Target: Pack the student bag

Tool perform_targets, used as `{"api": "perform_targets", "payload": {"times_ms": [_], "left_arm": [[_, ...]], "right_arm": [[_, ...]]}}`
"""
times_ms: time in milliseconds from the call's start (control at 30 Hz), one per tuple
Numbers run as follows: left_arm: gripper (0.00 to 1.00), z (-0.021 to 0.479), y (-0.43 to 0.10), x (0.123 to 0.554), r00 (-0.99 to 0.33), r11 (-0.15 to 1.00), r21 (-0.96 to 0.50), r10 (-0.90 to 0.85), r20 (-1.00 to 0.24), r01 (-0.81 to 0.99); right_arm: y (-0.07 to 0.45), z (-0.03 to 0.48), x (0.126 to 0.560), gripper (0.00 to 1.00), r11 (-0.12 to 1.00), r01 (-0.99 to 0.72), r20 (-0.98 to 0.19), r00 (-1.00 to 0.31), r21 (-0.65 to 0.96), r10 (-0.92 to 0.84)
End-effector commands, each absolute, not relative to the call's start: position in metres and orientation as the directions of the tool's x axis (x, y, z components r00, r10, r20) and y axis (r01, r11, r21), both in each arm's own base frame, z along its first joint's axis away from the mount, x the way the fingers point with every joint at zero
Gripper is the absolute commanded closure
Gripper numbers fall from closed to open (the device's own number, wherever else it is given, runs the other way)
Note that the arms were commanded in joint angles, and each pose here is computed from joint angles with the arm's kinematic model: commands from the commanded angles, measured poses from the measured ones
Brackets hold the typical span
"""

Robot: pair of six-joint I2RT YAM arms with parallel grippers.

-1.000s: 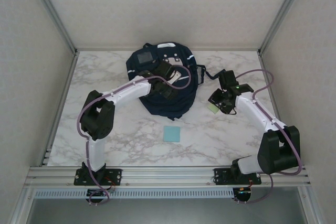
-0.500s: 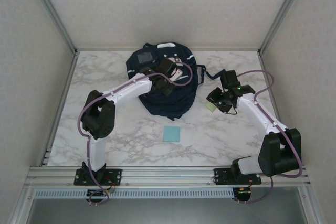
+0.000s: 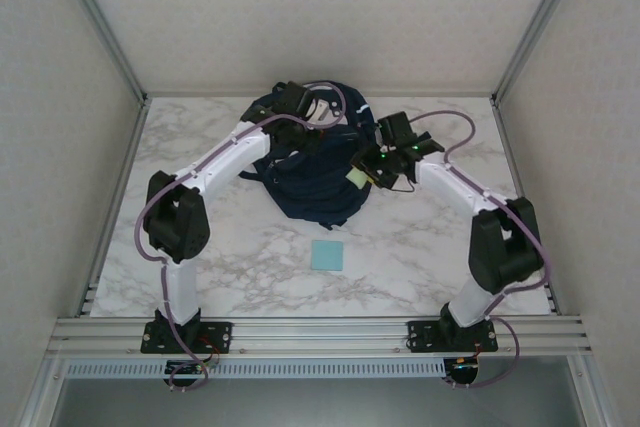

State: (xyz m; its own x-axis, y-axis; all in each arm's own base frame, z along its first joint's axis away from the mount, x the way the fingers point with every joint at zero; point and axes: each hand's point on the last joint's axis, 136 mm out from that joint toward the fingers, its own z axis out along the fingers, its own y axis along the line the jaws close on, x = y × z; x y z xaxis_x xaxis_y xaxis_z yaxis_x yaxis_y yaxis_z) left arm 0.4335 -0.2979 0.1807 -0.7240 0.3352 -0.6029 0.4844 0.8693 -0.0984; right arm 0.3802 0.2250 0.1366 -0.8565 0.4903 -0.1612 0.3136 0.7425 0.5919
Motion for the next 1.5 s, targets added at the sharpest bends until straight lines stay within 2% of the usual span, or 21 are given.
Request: {"api": "perform_targets", "payload": {"times_ms": [0, 100, 133, 267, 400, 500, 633, 733, 833, 1067, 1233, 1467], "left_arm": [[1.00, 0.224, -0.292, 0.442, -0.700, 0.889, -0.144, 0.234, -0.675, 0.435], [1.00, 0.225, -0.293, 0.442, -0.708, 0.892, -0.162, 0.213, -0.674, 0.422], [1.00, 0.226, -0.293, 0.442, -0.709, 0.892, -0.167, 0.207, -0.675, 0.420], [1.00, 0.228, -0.291, 0.444, -0.713, 0.899, -0.175, 0.186, -0.676, 0.400], [1.00, 0.229, -0.291, 0.443, -0.719, 0.902, -0.188, 0.169, -0.674, 0.389], [1.00, 0.231, -0.293, 0.441, -0.724, 0.897, -0.211, 0.155, -0.672, 0.388], [1.00, 0.234, -0.297, 0.438, -0.733, 0.886, -0.245, 0.142, -0.665, 0.394], [1.00, 0.233, -0.299, 0.433, -0.746, 0.880, -0.263, 0.140, -0.651, 0.395], [1.00, 0.234, -0.303, 0.424, -0.756, 0.868, -0.289, 0.138, -0.640, 0.403], [1.00, 0.246, -0.319, 0.405, -0.759, 0.830, -0.347, 0.134, -0.637, 0.437], [1.00, 0.244, -0.310, 0.415, -0.761, 0.858, -0.325, 0.111, -0.640, 0.398], [1.00, 0.232, -0.301, 0.430, -0.782, 0.888, -0.322, 0.063, -0.621, 0.327]], "right_arm": [[0.252, 0.137, 0.402, 0.56, 0.675, 0.347, -0.110, -0.837, 0.651, 0.536], [0.270, 0.131, 0.414, 0.56, 0.639, 0.365, -0.081, -0.826, 0.677, 0.558], [0.274, 0.130, 0.418, 0.54, 0.633, 0.369, -0.079, -0.823, 0.680, 0.563], [0.285, 0.135, 0.428, 0.25, 0.617, 0.359, -0.074, -0.823, 0.700, 0.563], [0.282, 0.140, 0.423, 0.21, 0.628, 0.327, -0.102, -0.831, 0.706, 0.547], [0.279, 0.136, 0.415, 0.28, 0.632, 0.311, -0.110, -0.837, 0.710, 0.536], [0.283, 0.123, 0.413, 0.57, 0.602, 0.311, -0.088, -0.837, 0.736, 0.540], [0.290, 0.124, 0.419, 0.73, 0.581, 0.291, -0.090, -0.838, 0.760, 0.538], [0.296, 0.128, 0.429, 0.77, 0.586, 0.276, -0.102, -0.843, 0.762, 0.529], [0.314, 0.126, 0.449, 0.77, 0.582, 0.269, -0.099, -0.847, 0.768, 0.522], [0.310, 0.115, 0.438, 0.68, 0.609, 0.293, -0.071, -0.863, 0.737, 0.501], [0.285, 0.138, 0.399, 0.26, 0.727, 0.204, -0.147, -0.910, 0.655, 0.388]]}}
